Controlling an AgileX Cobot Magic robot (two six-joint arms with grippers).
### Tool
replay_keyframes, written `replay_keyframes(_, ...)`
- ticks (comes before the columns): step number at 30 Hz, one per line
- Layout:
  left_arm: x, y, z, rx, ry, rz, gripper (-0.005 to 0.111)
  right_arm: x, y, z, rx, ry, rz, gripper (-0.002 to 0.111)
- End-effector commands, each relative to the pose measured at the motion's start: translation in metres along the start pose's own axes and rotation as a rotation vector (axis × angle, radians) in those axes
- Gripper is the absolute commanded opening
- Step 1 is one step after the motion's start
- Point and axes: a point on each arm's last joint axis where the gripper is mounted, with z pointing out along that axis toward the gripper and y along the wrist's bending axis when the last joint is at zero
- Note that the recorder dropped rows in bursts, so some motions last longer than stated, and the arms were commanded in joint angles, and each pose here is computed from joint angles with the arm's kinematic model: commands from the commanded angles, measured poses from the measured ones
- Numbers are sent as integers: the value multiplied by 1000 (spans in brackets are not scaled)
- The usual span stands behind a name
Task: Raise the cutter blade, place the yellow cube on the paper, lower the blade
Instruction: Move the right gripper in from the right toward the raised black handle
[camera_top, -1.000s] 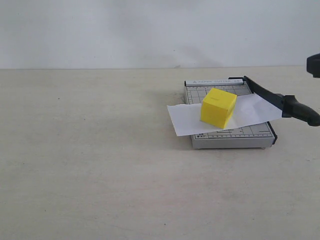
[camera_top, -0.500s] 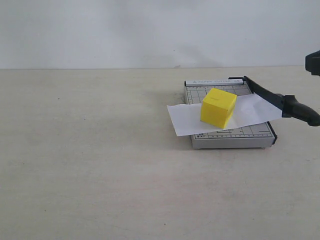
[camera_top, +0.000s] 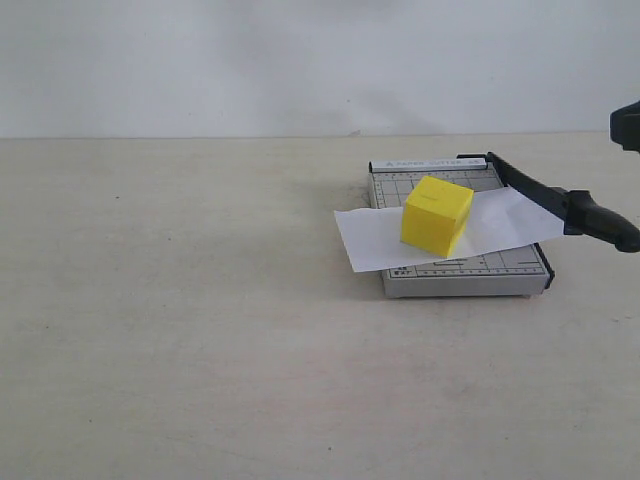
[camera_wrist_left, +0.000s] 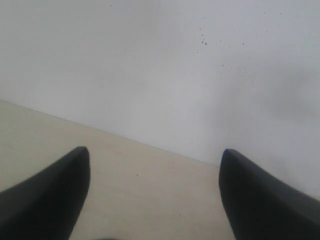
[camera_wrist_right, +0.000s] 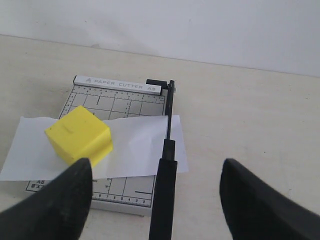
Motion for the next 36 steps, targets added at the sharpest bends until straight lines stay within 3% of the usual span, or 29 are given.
replay_keyframes(1,1,-1,0,6,-4,-6,69,-2,0,-1,-2,2,0,69)
replay_keyframes(25,0,-2,0,12,-8,1,69,1,1,-1,-8,31,0,69)
replay_keyframes(27,0,-2,0,12,-8,1,61,1,1,-1,-8,33,0,69)
replay_keyframes(29,0,-2,0,12,-8,1,44,1,1,-1,-8,33,0,69)
replay_keyframes(32,0,-1,0,10,-6,17,6,1,1,-1,-8,33,0,69)
replay_keyframes(36,0,-1,0,10,-7,65,5,1,1,-1,-6,34,-11,69)
